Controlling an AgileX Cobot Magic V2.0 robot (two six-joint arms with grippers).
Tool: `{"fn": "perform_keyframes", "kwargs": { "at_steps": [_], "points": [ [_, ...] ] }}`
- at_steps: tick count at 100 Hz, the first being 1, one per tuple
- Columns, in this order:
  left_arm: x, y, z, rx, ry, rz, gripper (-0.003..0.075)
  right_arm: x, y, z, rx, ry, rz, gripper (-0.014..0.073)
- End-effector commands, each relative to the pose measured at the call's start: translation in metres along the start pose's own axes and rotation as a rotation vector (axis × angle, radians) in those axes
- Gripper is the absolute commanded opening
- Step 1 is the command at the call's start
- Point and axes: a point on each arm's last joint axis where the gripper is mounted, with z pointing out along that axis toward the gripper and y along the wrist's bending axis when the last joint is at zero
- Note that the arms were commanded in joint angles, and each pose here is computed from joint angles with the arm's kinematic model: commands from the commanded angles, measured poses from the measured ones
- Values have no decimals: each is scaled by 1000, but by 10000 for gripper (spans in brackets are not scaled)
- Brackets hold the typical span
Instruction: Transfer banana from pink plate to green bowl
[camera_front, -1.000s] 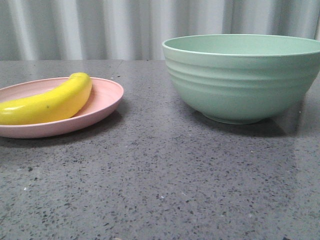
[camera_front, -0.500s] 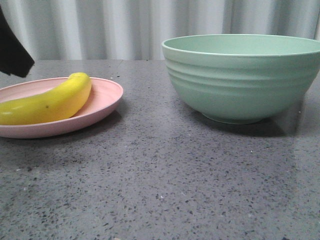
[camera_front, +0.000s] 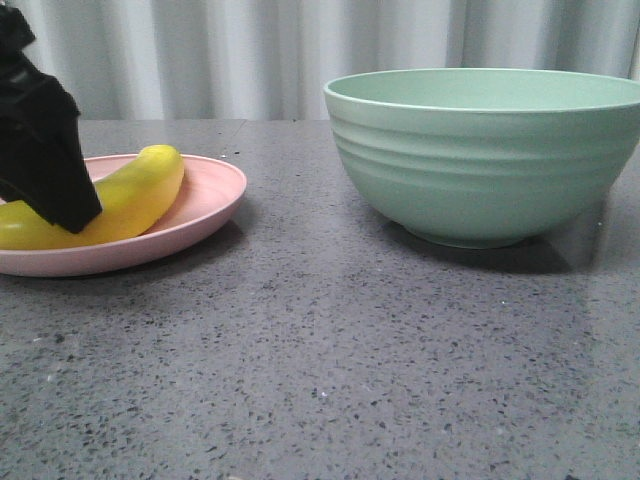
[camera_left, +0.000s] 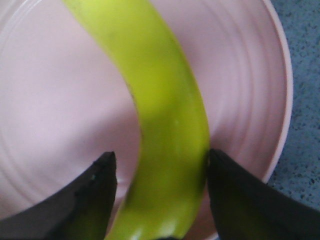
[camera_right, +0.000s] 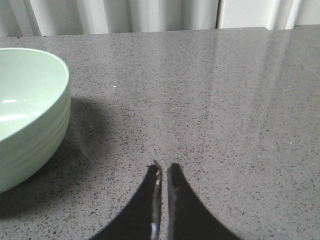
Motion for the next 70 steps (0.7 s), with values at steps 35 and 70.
{"fn": "perform_keyframes", "kwargs": {
  "at_steps": [35,70],
  "points": [
    [-11,-1,9,5,-6,7,363,-15,0,-1,4,-94,-9,-64],
    [-12,-1,9,2,-6,10,85,-16,0,-1,4,-104,-9,-64]
  ]
}}
